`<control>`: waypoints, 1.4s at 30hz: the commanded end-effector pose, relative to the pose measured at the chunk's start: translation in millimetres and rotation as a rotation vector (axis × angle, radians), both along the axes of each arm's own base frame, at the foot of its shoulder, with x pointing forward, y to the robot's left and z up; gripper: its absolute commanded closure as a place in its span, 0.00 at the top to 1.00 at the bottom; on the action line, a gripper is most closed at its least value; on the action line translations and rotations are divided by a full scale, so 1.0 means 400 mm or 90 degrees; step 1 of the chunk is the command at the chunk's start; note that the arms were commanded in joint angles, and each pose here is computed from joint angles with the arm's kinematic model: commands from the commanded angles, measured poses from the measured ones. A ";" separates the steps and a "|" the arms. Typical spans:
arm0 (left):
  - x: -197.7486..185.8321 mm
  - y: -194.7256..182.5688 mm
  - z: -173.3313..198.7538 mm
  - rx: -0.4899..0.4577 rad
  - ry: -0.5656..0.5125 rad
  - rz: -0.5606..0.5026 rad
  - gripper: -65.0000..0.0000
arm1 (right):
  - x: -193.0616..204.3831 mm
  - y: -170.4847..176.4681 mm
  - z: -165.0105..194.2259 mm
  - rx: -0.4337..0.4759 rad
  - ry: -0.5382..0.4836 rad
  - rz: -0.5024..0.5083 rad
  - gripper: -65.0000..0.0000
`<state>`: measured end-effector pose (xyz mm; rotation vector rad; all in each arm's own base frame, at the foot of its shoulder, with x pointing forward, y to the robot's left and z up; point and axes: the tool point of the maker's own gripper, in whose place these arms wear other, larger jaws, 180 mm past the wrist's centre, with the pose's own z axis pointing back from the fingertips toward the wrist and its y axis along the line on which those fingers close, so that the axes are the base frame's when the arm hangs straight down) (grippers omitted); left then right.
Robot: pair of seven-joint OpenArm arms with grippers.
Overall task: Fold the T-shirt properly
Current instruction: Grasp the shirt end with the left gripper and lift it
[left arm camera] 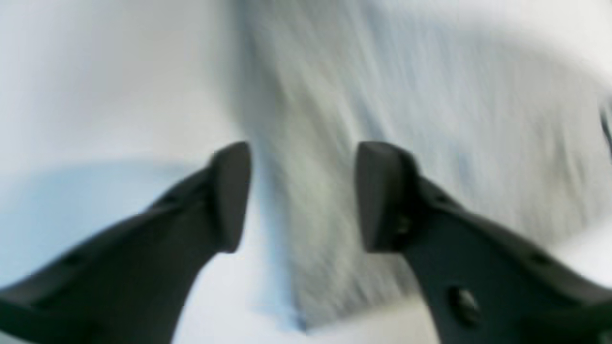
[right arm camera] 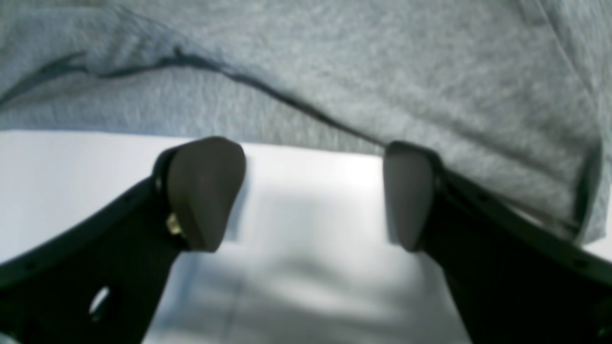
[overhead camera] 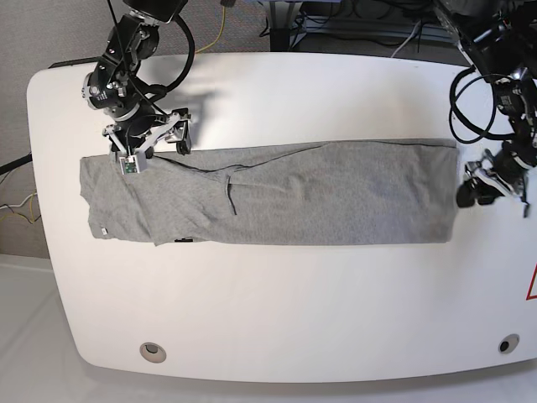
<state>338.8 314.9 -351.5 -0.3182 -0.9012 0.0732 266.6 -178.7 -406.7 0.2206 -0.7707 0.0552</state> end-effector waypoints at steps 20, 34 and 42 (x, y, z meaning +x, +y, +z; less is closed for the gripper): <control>0.046 -0.036 -0.007 -0.045 -0.054 0.002 0.67 | 0.013 -0.016 0.065 -0.022 -0.053 0.001 0.73; 0.030 -0.043 -0.006 -0.020 -0.024 -0.026 0.61 | 0.055 0.068 0.044 0.008 -0.049 0.056 0.74; 0.017 -0.070 -0.056 -0.055 0.013 -0.040 0.61 | 0.059 0.056 0.049 0.008 -0.053 0.046 0.73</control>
